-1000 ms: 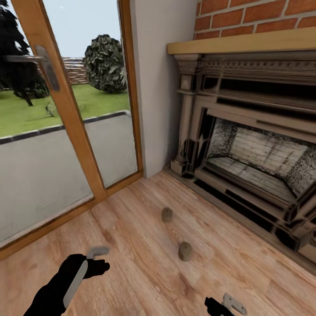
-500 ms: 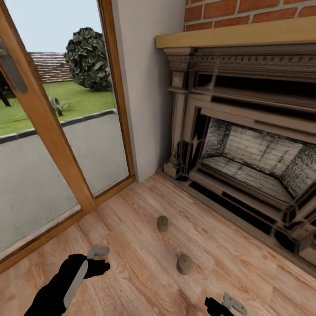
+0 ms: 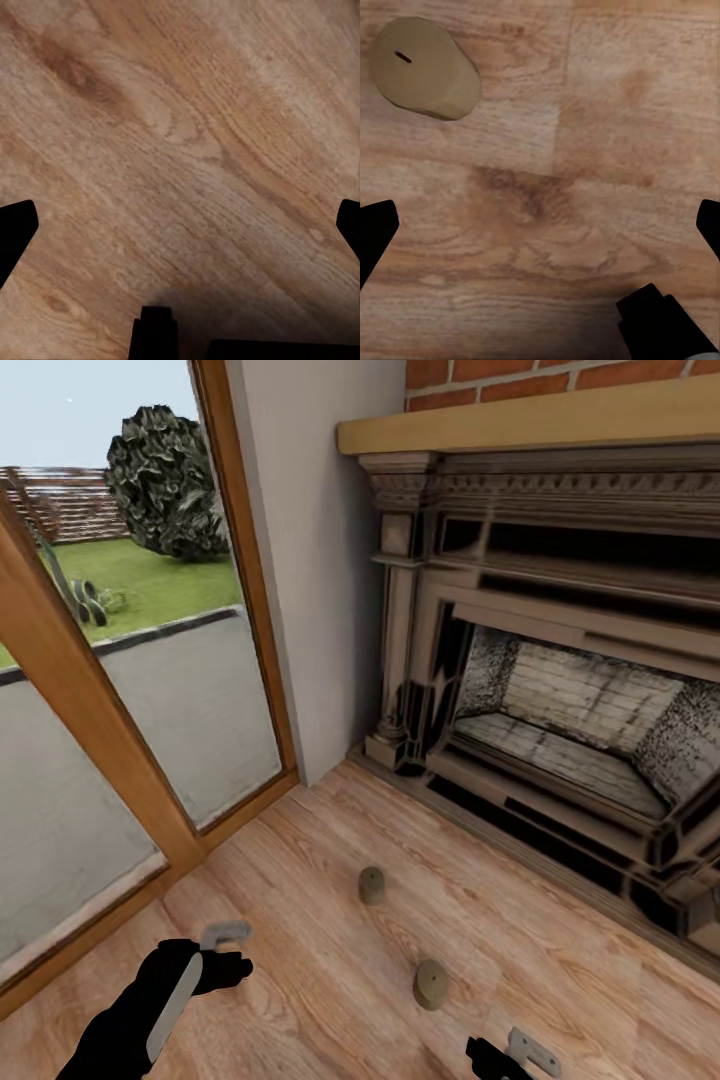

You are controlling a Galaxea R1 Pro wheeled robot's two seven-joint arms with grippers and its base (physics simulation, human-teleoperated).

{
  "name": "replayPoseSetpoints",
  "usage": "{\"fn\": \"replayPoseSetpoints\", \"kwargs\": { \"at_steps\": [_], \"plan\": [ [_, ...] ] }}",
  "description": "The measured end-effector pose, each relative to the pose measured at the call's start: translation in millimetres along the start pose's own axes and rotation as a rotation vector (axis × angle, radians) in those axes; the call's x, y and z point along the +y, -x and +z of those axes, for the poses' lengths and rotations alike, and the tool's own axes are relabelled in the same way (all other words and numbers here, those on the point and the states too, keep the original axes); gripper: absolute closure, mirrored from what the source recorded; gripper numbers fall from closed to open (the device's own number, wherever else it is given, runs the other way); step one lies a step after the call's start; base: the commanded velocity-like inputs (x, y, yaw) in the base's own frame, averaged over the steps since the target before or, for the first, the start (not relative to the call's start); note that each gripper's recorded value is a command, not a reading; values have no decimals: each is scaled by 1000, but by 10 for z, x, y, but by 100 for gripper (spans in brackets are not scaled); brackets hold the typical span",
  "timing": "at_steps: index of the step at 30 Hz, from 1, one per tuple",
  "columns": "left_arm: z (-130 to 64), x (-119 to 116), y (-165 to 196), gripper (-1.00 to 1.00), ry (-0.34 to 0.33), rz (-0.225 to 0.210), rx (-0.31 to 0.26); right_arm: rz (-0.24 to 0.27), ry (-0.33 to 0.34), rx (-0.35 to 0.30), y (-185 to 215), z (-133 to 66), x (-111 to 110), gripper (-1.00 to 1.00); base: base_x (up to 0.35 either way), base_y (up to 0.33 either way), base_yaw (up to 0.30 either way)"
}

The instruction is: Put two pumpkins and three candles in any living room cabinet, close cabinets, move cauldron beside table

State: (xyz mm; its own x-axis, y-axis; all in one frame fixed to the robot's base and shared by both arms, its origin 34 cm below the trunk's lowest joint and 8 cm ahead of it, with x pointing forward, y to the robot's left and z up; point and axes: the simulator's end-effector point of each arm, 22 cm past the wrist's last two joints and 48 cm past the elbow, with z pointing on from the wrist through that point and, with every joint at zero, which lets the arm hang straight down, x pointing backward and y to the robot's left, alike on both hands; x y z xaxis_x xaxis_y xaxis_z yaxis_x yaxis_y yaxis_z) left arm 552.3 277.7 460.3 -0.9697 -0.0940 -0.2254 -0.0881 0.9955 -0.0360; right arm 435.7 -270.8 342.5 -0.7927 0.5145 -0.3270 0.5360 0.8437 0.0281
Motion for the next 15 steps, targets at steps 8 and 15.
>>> {"fn": "replayPoseSetpoints", "kwargs": {
  "at_steps": [8, 15],
  "plan": [
    [40, 5, -42, -100, 1, 0, 12, -3, -5, 9, -46, 20, -22, -100, 182, 265, -130],
    [75, 10, -77, -100, 2, 0, 22, -5, -10, 18, -86, 37, -43, -100, 221, 260, -120]
  ]
}}
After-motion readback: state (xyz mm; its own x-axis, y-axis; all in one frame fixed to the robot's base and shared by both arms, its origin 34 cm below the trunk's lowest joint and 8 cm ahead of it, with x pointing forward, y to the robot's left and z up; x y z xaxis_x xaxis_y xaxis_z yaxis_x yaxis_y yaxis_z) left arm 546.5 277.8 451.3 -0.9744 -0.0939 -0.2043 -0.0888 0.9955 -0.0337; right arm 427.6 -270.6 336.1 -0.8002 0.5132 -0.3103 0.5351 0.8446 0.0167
